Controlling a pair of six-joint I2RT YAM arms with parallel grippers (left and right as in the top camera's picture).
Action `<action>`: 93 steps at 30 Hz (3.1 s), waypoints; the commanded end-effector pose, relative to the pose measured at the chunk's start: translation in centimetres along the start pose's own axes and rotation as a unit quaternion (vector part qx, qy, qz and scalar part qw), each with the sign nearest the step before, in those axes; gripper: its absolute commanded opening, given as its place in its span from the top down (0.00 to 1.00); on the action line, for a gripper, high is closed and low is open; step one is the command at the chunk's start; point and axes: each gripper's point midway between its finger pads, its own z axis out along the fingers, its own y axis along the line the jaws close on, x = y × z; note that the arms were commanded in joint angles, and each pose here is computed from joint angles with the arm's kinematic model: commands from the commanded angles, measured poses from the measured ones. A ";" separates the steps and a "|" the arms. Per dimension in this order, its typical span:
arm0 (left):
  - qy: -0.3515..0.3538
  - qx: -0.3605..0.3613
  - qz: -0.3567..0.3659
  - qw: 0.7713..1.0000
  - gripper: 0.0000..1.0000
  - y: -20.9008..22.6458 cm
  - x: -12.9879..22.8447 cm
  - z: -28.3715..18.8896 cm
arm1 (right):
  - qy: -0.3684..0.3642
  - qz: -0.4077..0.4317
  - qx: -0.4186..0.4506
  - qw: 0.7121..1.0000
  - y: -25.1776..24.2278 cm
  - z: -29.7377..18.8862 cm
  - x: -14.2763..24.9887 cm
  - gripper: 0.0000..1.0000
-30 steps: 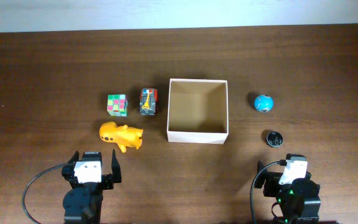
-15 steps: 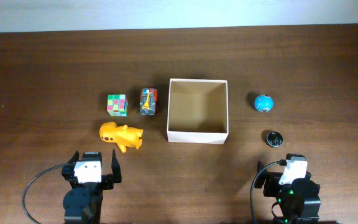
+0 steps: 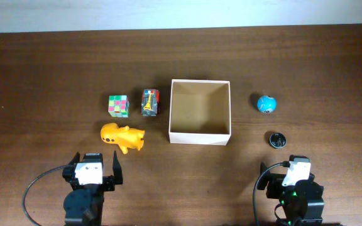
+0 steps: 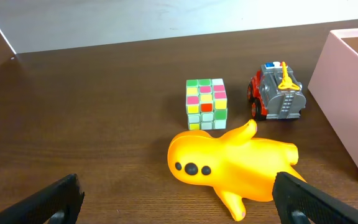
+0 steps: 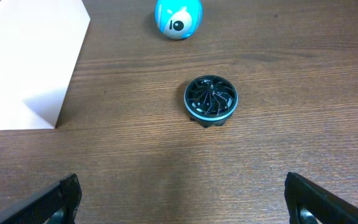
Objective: Pack container
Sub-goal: 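Move the left gripper toward the Rubik's cube beside the box, then grasp the Rubik's cube with the left gripper and lift it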
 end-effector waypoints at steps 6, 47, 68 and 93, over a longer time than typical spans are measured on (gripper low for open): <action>-0.003 0.006 0.008 1.000 0.01 -0.2 0.1 0.0 | -0.004 0.004 0.000 1.000 -0.1 0.0 -0.1 0.01; 0.101 0.113 -0.021 0.988 0.01 -2.9 -14.8 0.9 | 0.055 0.007 -0.067 0.996 3.5 -6.4 -12.5 0.01; 0.355 0.119 -0.017 0.927 0.01 -3.7 -11.4 12.8 | 0.328 0.171 -0.030 0.928 0.0 0.8 -15.3 0.01; 0.476 0.097 0.022 0.874 0.05 -4.0 3.7 23.0 | 0.336 0.284 0.010 0.898 -5.1 -0.7 -14.1 0.01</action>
